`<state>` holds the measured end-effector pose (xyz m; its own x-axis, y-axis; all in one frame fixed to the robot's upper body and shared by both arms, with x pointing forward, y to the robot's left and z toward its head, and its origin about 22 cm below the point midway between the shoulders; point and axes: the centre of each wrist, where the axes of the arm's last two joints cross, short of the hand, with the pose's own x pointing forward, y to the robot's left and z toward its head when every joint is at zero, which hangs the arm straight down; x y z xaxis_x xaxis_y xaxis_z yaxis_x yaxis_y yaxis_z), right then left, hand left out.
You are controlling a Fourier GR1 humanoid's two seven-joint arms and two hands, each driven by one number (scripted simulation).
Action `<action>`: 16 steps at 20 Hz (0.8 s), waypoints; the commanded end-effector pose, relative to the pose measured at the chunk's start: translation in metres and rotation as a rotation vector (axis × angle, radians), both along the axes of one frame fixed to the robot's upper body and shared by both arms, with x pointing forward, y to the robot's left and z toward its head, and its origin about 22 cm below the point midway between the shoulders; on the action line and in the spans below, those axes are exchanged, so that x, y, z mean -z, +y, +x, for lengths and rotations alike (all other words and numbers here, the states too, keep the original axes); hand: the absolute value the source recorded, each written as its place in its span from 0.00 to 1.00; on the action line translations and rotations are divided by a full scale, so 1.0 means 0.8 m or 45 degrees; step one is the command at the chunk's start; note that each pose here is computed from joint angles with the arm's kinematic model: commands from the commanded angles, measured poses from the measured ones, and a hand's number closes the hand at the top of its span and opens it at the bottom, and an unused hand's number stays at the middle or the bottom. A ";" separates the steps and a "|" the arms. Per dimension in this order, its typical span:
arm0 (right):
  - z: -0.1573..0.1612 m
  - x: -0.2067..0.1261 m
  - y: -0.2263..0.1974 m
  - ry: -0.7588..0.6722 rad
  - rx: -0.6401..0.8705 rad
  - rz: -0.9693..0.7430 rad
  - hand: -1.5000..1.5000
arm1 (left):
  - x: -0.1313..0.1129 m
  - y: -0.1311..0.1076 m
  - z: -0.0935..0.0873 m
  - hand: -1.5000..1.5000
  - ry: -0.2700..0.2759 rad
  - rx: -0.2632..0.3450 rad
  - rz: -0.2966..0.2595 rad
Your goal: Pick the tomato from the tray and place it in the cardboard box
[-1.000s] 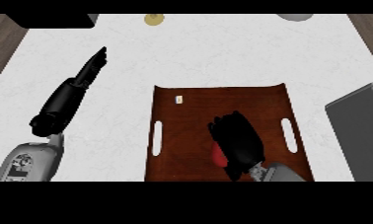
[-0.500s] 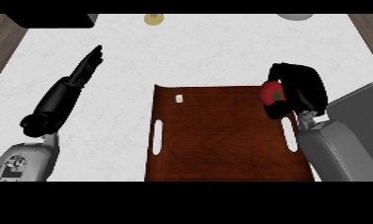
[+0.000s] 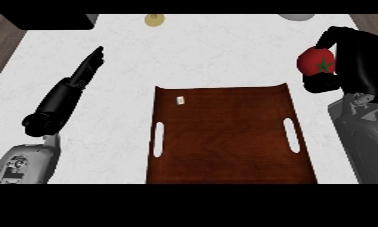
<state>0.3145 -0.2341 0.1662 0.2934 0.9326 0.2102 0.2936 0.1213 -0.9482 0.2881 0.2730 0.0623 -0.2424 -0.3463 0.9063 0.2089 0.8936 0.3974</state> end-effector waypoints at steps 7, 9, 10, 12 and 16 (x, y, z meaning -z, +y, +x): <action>-0.031 -0.053 -0.109 -0.300 0.498 0.178 1.00 | 0.010 -0.020 -0.001 0.50 0.003 0.007 -0.004; -0.042 -0.071 -0.129 -0.327 0.547 0.197 1.00 | -0.011 0.009 0.006 0.50 -0.016 -0.003 0.012; -0.038 -0.072 -0.146 -0.360 0.584 0.189 1.00 | -0.014 -0.002 0.008 0.50 -0.021 0.006 0.021; -0.057 -0.086 -0.179 -0.334 0.578 0.213 1.00 | 0.001 0.004 0.003 0.50 -0.014 -0.002 -0.003; -0.063 -0.089 -0.229 -0.158 0.664 0.106 1.00 | 0.004 -0.005 -0.006 0.50 0.009 0.001 0.004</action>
<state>0.2789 -0.3817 0.2218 0.6221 0.6745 0.3975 0.5129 0.0325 -0.8578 0.2887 0.2718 0.0615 -0.2456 -0.3496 0.9041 0.2058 0.8926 0.4011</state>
